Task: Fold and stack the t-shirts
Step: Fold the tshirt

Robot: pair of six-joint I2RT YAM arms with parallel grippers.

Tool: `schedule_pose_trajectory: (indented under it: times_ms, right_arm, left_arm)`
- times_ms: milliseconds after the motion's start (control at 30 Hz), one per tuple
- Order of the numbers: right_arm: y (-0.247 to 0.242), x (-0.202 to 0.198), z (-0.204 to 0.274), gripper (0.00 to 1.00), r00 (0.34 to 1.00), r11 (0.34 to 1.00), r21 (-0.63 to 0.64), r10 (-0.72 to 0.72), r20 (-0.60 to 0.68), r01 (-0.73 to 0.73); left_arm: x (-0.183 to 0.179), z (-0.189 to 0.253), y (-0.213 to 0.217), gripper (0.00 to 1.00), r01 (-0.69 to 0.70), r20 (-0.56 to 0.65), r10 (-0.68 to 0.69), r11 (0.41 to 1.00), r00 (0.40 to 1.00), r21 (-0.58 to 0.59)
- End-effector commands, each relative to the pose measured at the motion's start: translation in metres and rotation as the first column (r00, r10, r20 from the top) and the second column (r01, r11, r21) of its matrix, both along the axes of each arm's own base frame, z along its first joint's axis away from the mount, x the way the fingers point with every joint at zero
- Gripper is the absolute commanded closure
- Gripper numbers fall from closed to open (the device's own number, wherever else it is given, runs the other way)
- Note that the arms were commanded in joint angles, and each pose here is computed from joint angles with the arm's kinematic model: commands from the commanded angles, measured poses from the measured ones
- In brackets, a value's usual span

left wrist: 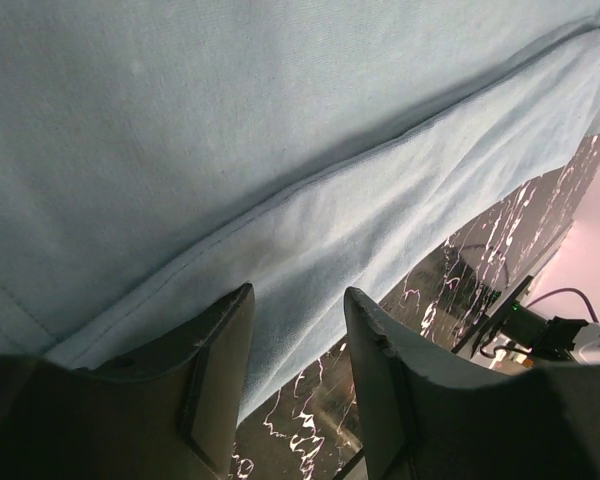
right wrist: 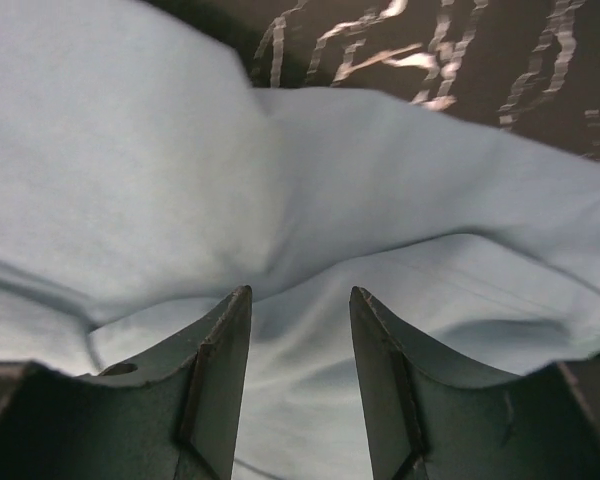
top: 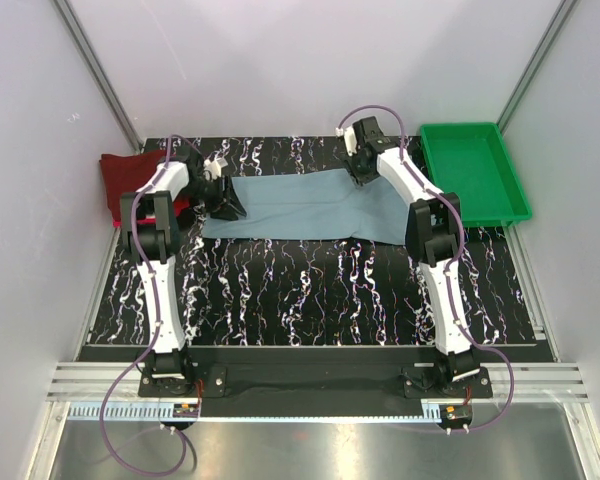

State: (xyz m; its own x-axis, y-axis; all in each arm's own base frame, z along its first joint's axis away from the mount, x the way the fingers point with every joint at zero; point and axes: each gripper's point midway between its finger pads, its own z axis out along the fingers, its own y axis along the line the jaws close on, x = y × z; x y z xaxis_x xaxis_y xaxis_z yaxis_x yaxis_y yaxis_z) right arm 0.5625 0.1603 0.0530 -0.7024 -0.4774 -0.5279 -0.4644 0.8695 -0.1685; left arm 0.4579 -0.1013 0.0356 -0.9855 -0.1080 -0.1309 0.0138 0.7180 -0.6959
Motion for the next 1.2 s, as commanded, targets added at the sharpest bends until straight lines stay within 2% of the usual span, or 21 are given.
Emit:
schedule_pose_trajectory:
  times_ms: [0,200,633,667,700,767,800,833,1100,1167]
  right_arm:
    - [-0.011,0.028,0.056,0.49,0.984,0.998,-0.06,-0.004,0.179,0.015]
    - [-0.022,0.042,0.028,0.49,0.987,0.996,-0.082,-0.022,0.16,0.035]
    - [-0.03,0.019,-0.014,0.52,0.999,0.993,-0.121,-0.001,0.035,0.005]
    - [-0.03,0.019,-0.013,0.54,0.999,0.993,-0.121,0.001,0.035,0.003]
    - [-0.03,0.018,-0.013,0.67,1.0,0.992,-0.122,0.001,0.031,0.003]
    - [-0.029,0.016,-0.011,0.81,1.0,0.993,-0.118,-0.001,0.03,0.004]
    - [-0.03,0.016,-0.01,0.96,0.999,0.993,-0.117,-0.003,0.032,0.007]
    - [-0.031,0.016,-0.008,1.0,0.999,0.993,-0.119,-0.009,0.036,0.013]
    - [-0.037,0.01,0.038,1.0,0.994,0.991,-0.123,-0.035,0.101,0.048]
    - [-0.04,0.004,0.064,1.0,0.99,0.992,-0.111,-0.046,0.134,0.061]
  left_arm:
    - [0.013,0.008,-0.005,0.53,0.007,0.046,-0.005,1.0,0.999,-0.03]
    - [0.011,0.008,-0.004,0.52,0.015,0.054,-0.015,1.0,0.998,-0.009]
    - [0.009,0.014,-0.008,0.52,0.025,0.064,-0.025,1.0,0.998,-0.004]
    - [0.009,0.014,-0.009,0.52,0.026,0.064,-0.025,1.0,0.998,-0.007]
    - [0.009,0.015,-0.01,0.52,0.029,0.066,-0.028,1.0,0.997,-0.007]
    - [0.009,0.017,-0.01,0.52,0.029,0.07,-0.029,1.0,0.997,-0.008]
    - [0.008,0.017,-0.01,0.52,0.028,0.067,-0.027,1.0,0.997,-0.008]
    - [0.009,0.017,-0.01,0.52,0.028,0.07,-0.027,1.0,0.997,-0.008]
    - [0.013,0.02,-0.013,0.52,0.02,0.071,-0.017,0.999,0.997,-0.032]
    - [0.014,0.022,-0.014,0.52,0.018,0.073,-0.015,0.999,0.997,-0.041]
